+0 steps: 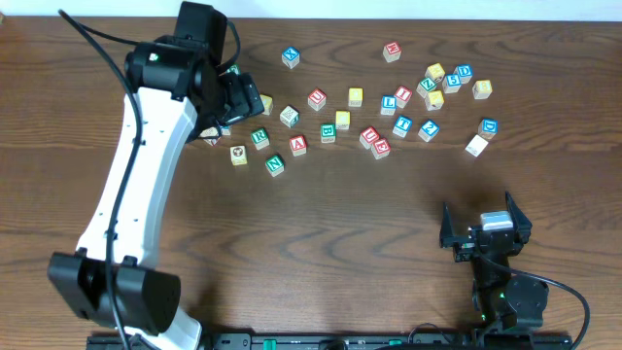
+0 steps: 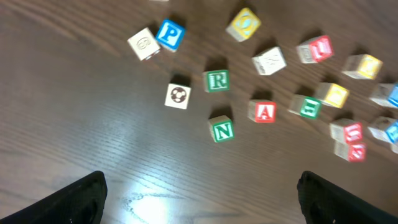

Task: Spell out ROBOT
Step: 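Move the left gripper over the green R block in the pile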

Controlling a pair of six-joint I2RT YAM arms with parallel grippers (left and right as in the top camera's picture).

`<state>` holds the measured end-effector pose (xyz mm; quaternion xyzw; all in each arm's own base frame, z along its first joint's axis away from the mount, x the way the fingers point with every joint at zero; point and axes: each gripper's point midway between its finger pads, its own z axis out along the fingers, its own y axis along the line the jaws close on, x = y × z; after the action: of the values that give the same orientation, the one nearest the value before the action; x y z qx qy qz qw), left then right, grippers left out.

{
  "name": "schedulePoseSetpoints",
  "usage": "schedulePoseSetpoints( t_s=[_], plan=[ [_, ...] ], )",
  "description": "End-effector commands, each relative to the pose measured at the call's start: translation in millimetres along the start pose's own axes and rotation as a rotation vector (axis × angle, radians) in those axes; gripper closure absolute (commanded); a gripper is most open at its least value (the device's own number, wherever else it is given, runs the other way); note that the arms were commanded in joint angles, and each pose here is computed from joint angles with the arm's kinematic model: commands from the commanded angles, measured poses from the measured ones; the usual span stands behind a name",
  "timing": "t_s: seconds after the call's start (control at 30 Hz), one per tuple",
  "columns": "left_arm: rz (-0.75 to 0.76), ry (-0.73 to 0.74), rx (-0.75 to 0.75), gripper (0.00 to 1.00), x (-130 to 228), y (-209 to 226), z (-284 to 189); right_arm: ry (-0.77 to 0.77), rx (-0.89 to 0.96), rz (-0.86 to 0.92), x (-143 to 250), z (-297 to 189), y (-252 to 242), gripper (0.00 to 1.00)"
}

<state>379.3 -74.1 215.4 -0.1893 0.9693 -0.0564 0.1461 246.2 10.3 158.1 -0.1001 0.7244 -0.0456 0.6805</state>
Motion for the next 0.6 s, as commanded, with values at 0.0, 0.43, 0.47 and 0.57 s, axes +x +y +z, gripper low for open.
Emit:
schedulePoseSetpoints(
  t_s=[0.0, 0.43, 0.47, 0.57],
  plan=[
    [-0.042, 0.030, -0.072, 0.04, -3, 6, 22, 0.002, 0.007, 0.016, 1, 0, -1, 0.01],
    [-0.001, 0.132, -0.135, 0.04, -2, -4, 105, 0.002, 0.008, 0.016, 1, 0, -1, 0.01],
    [0.013, 0.126, -0.129, 0.04, -3, -8, 108, 0.002, 0.007, 0.016, 1, 0, -1, 0.01],
    [0.076, 0.093, -0.099, 0.04, -7, -25, 118, 0.002, 0.007, 0.016, 1, 0, -1, 0.01]
  ],
)
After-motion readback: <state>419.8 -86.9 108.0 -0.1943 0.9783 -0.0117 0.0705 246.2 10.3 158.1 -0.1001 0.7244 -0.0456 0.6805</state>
